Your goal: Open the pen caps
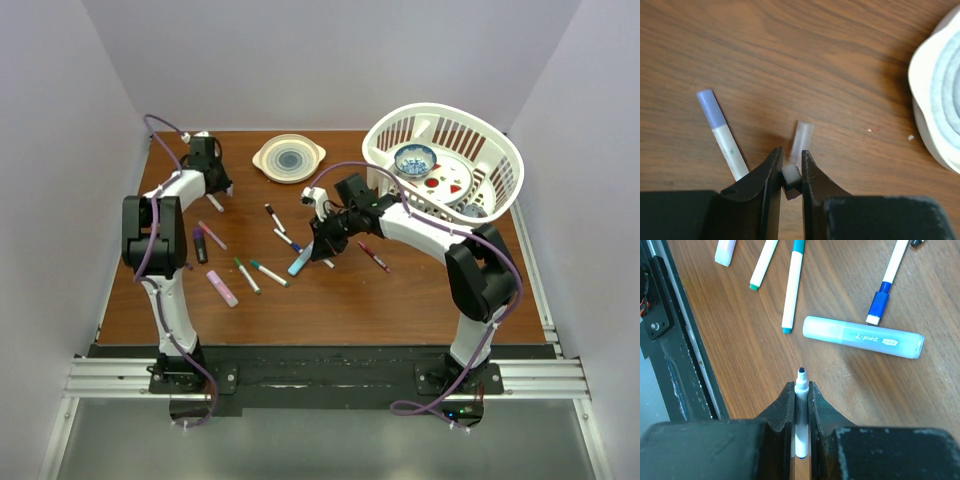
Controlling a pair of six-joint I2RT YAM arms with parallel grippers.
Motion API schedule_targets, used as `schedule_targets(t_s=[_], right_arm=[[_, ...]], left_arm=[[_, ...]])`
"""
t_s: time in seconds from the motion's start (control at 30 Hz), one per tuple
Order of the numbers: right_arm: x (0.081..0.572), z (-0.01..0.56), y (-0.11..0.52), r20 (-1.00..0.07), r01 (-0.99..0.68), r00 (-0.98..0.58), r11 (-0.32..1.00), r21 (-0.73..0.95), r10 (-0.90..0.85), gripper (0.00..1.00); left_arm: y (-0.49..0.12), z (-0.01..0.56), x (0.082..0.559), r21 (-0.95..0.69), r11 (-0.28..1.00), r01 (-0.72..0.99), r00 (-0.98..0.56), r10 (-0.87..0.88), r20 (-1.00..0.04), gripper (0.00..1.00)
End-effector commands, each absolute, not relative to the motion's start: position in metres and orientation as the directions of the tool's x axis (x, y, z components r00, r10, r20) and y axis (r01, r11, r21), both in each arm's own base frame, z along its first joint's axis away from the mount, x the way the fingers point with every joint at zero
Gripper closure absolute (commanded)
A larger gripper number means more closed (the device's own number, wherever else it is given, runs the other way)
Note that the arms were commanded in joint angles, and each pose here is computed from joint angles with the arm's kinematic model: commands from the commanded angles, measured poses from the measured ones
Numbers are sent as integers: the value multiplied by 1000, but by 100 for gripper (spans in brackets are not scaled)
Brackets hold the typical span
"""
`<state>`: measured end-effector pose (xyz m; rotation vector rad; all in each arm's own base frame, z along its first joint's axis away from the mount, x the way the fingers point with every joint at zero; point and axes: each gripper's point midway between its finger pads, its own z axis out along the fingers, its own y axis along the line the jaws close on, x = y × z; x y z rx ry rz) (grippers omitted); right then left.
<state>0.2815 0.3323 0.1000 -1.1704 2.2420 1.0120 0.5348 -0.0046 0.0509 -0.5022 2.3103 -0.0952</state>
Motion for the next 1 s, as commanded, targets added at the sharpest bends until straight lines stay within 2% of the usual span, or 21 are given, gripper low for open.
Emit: schedule_targets(t_s=[0.0, 0.1, 0.57, 0.67, 0.97], right_arm=[[294, 132, 333, -702, -855, -513, 371, 363, -494, 100], [296, 131, 331, -700, -851, -519, 375, 368, -491, 100], [306, 137, 321, -706, -838, -536, 395, 377, -463, 100], [309, 138, 319, -706, -834, -541, 400, 379, -457, 100], [315, 141, 310, -714, -829, -543, 416, 373, -442, 100]], left_arm=[[14, 54, 546, -111, 937, -330, -656, -312, -688, 96], [15, 53, 549, -100, 940, -326, -666, -304, -682, 89], [14, 48, 551, -91, 942, -322, -683, -298, -667, 75], [14, 52, 552, -96, 943, -320, -678, -298, -672, 68], [13, 75, 554, -109, 944, -313, -653, -297, -697, 63]])
